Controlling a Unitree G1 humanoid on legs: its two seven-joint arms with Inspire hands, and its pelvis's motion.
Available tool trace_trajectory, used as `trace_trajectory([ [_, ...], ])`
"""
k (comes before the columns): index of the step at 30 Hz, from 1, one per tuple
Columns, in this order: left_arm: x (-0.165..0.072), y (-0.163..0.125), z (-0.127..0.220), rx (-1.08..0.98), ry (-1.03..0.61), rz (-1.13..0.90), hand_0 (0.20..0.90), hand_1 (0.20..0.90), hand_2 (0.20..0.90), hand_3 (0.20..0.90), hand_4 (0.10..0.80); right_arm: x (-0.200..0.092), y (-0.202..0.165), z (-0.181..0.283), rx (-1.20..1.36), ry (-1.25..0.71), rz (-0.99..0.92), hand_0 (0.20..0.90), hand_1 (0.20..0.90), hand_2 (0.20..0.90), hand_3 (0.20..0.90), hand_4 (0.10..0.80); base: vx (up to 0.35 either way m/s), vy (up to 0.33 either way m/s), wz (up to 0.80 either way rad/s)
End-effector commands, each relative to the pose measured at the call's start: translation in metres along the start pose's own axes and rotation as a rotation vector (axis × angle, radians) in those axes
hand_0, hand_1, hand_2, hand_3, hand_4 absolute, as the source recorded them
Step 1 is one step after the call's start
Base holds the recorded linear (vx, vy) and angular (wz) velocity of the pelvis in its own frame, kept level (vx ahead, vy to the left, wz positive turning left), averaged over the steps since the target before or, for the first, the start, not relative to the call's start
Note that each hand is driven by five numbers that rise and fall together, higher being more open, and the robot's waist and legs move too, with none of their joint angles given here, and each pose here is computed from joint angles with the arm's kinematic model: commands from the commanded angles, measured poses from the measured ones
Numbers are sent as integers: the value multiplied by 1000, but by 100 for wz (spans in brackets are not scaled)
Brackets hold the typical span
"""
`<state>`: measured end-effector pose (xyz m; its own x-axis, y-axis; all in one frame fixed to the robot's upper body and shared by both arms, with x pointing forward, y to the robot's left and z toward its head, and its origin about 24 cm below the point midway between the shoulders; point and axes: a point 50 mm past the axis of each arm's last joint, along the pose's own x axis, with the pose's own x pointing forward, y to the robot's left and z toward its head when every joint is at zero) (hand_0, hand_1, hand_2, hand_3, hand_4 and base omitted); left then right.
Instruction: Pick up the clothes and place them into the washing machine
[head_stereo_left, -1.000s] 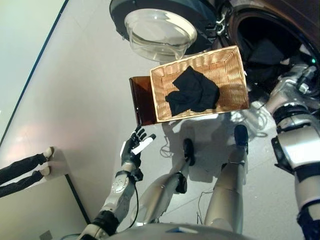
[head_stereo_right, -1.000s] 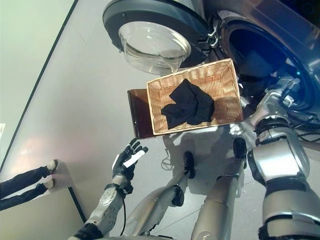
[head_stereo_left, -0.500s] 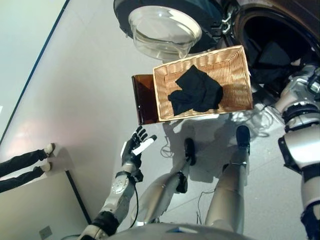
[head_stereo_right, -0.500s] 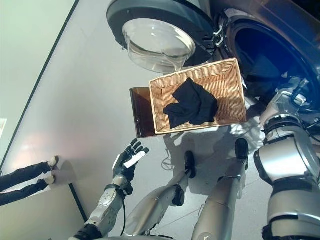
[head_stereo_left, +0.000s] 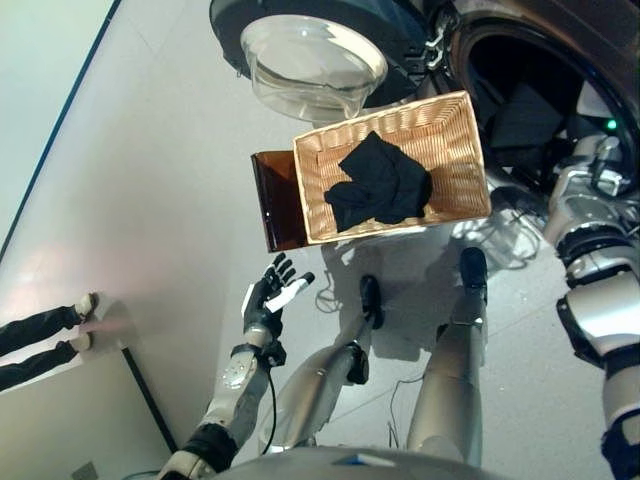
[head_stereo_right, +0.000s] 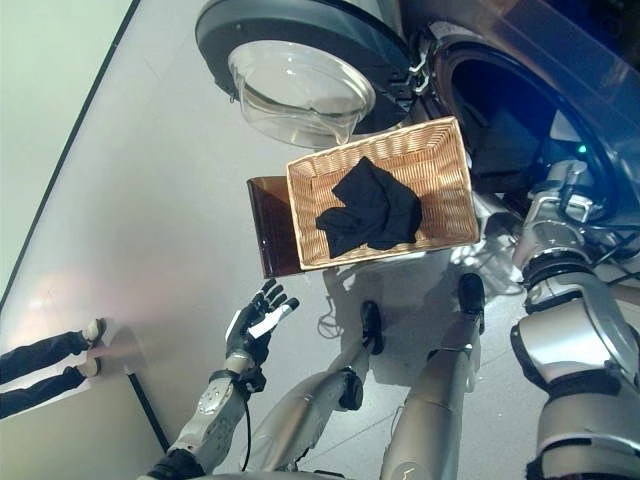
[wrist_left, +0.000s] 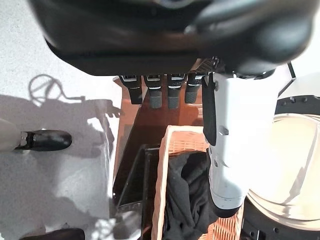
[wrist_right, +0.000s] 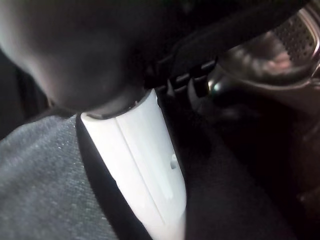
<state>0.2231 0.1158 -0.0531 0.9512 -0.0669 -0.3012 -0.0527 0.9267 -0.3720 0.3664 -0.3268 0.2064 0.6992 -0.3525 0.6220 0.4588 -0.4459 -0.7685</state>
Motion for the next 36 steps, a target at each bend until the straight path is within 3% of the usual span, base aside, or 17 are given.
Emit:
trace_trajectory([
  [1, 0, 25, 14, 5, -95, 105, 900, 900, 900, 900, 800, 7, -26, 29, 74, -90, -184, 900, 900, 900, 900, 800, 0, 0, 0],
  [13, 0, 28, 7, 9, -66, 157, 900, 900, 900, 900, 800, -42, -16, 107, 342, -260, -87, 900, 900, 900, 900, 800, -1, -1, 0],
  [20, 0, 28, 8, 18, -71, 165, 900, 900, 900, 900, 800, -68, -8, 127, 415, -318, -14, 900, 900, 900, 900, 800, -1, -1, 0],
  [36, -3, 31, 4, 32, -56, 171, 900, 900, 900, 900, 800, -77, -6, 133, 543, -307, 43, 900, 900, 900, 900, 800, 0, 0, 0],
])
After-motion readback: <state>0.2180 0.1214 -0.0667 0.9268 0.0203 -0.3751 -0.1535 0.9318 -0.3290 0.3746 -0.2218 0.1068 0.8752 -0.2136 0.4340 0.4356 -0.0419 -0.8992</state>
